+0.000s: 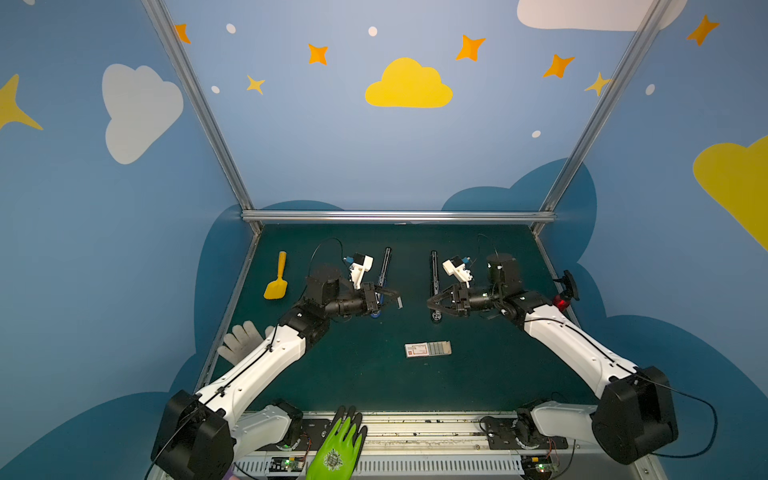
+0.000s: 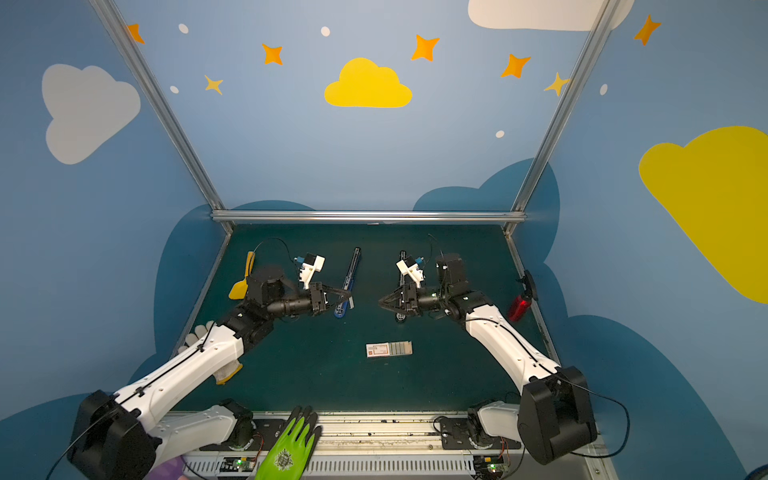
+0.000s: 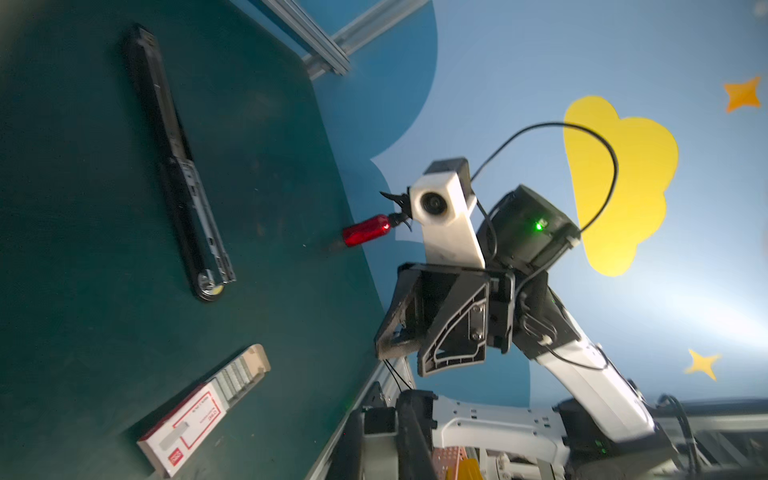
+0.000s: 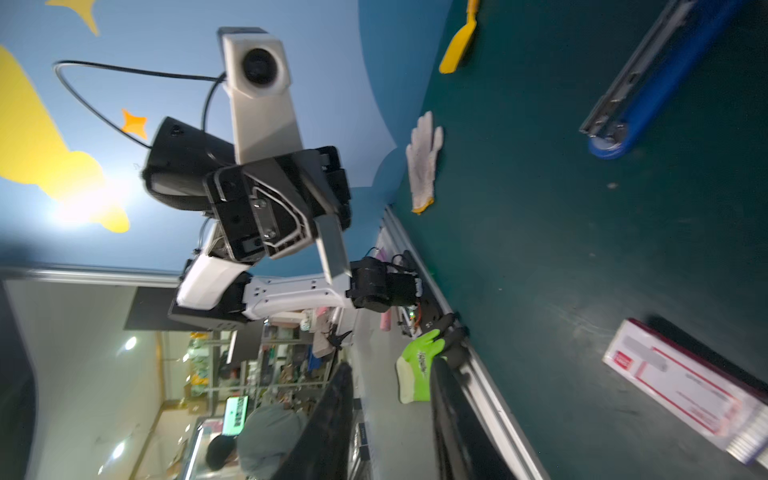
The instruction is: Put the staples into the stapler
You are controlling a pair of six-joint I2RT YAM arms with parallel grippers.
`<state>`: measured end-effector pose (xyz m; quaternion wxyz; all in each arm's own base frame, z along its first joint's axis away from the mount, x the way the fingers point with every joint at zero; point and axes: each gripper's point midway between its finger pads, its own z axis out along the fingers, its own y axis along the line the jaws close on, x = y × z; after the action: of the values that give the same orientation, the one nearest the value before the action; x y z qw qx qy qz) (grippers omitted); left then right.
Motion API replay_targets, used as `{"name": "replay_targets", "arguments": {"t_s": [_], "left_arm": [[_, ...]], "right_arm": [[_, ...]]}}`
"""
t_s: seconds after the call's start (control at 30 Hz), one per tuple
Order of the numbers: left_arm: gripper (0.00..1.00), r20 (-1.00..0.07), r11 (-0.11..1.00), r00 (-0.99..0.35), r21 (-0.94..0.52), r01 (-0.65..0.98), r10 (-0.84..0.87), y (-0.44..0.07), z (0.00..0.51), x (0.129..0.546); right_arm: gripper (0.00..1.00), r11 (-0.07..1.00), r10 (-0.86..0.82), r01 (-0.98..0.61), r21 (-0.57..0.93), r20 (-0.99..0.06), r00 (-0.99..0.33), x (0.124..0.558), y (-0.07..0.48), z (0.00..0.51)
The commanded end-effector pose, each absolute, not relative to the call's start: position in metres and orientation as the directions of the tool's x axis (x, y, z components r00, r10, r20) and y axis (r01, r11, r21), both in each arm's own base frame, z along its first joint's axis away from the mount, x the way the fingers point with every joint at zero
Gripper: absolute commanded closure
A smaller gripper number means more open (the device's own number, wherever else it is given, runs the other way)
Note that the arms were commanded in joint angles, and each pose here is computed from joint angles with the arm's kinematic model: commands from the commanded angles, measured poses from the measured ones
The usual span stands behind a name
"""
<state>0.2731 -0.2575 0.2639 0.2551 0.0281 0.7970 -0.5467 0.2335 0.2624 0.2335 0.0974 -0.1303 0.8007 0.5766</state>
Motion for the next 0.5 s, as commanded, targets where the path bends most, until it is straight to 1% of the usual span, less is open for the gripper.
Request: {"name": "replay_targets", "arguments": {"t_s": [0.0,0.07,0.17,0.27,0.33,0.47], "left_arm": [[0.86,-0.494,0.622,-0.848,-0.73,0.283,-0.193,-0.234,0.233,0.284],[0.87,-0.507,0.697,-0.844,-0.669,0.259,-0.174,-0.226,0.223,0.295],[0.87,-0.521,0.766,-0.841,-0.597,0.238,-0.145,-0.221,0.212,0.314],[0.86,-0.524,0.822,-0.845,-0.525,0.22,-0.108,-0.219,0.2,0.334],[0.86,-0.529,0.844,-0.846,-0.48,0.24,-0.06,-0.222,0.192,0.347],[0.87,-0.512,0.89,-0.859,-0.383,0.249,0.019,-0.224,0.168,0.376]], "right_arm": [[0.67,0.517,-0.098,-0.349,0.782,-0.351,-0.931,0.236,0.242,0.203],[0.67,0.576,-0.092,-0.362,0.733,-0.382,-0.92,0.242,0.238,0.191],[0.66,0.622,-0.1,-0.402,0.671,-0.442,-0.892,0.251,0.242,0.184],[0.66,0.652,-0.124,-0.451,0.609,-0.502,-0.856,0.26,0.253,0.181],[0.65,0.665,-0.141,-0.478,0.574,-0.532,-0.835,0.266,0.261,0.18],[0.64,0.684,-0.139,-0.484,0.546,-0.554,-0.821,0.281,0.273,0.175]]}}
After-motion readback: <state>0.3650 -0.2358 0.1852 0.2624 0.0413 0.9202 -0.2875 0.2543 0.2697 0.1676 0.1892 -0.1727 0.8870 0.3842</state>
